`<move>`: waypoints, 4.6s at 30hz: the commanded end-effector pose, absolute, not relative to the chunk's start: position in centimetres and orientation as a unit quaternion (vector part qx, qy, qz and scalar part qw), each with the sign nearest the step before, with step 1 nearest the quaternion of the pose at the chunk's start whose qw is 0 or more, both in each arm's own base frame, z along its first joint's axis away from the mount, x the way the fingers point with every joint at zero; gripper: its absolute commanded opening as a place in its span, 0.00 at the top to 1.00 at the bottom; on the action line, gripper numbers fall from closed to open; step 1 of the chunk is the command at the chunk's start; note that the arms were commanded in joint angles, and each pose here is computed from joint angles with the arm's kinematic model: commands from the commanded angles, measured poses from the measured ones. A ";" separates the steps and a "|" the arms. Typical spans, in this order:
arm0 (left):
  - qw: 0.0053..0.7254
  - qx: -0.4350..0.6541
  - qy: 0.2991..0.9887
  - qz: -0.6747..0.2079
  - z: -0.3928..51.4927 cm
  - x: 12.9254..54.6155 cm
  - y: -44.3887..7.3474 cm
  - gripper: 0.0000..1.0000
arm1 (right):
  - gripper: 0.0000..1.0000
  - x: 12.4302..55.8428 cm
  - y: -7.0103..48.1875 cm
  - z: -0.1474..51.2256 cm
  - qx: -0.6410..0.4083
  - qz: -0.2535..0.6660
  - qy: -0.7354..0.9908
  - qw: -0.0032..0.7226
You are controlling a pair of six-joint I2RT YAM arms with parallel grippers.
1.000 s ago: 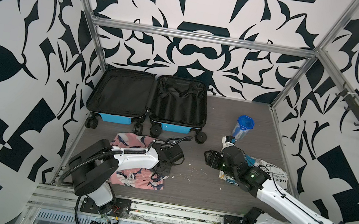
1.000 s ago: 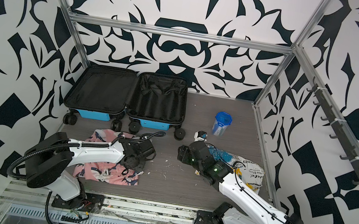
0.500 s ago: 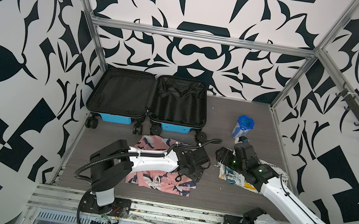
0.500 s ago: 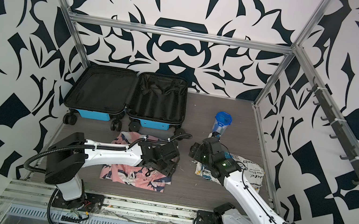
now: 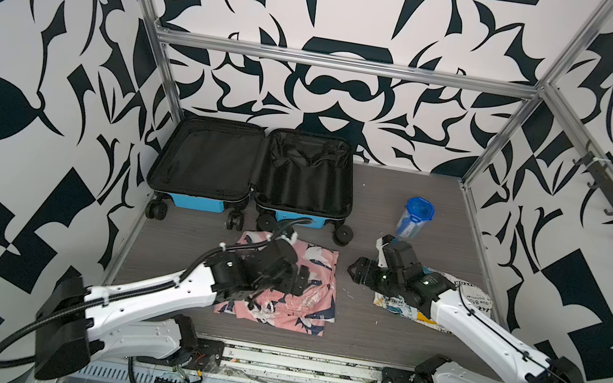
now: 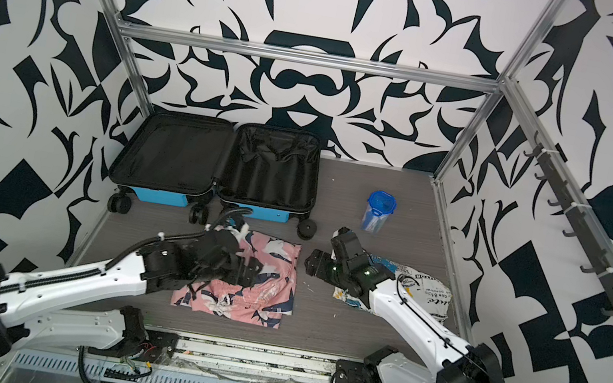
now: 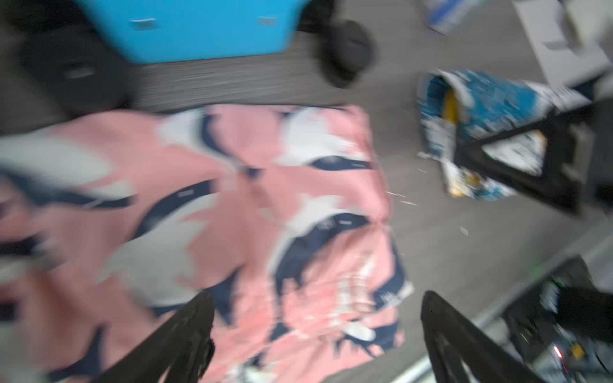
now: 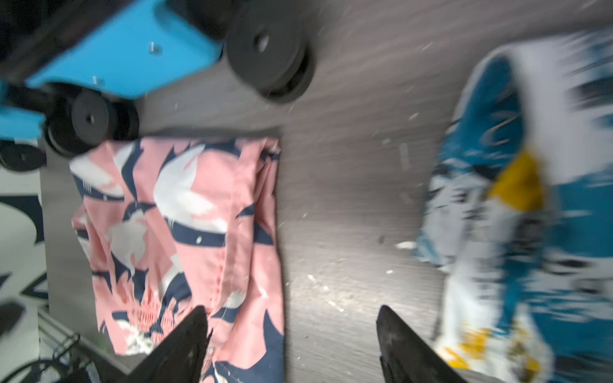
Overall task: Pack the luggage
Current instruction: 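Grasp the pink garment edges with the left and right grippers, then lift the pink garment with both grippers and lower it into the suitcase, then release the pink garment and withdraw both grippers from the suitcase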
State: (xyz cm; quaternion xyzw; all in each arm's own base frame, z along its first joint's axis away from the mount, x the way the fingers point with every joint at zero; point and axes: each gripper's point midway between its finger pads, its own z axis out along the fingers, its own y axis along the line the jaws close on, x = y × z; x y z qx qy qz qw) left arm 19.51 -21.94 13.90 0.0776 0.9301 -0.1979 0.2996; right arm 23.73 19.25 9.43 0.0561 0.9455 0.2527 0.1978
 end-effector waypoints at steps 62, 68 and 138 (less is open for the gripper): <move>0.162 -0.106 0.932 -0.308 4.7 21.4 -16.5 0.93 | 0.64 23.1 29.0 3.7 0.052 0.322 0.936 0.133; 0.193 -0.076 0.918 -0.339 9.3 21.8 -17.2 1.00 | 1.00 23.7 29.5 6.9 0.025 0.336 0.928 0.157; 0.262 -0.092 0.928 -0.249 13.6 53.9 -15.1 0.39 | 0.12 57.4 27.7 22.0 0.086 0.358 0.879 0.302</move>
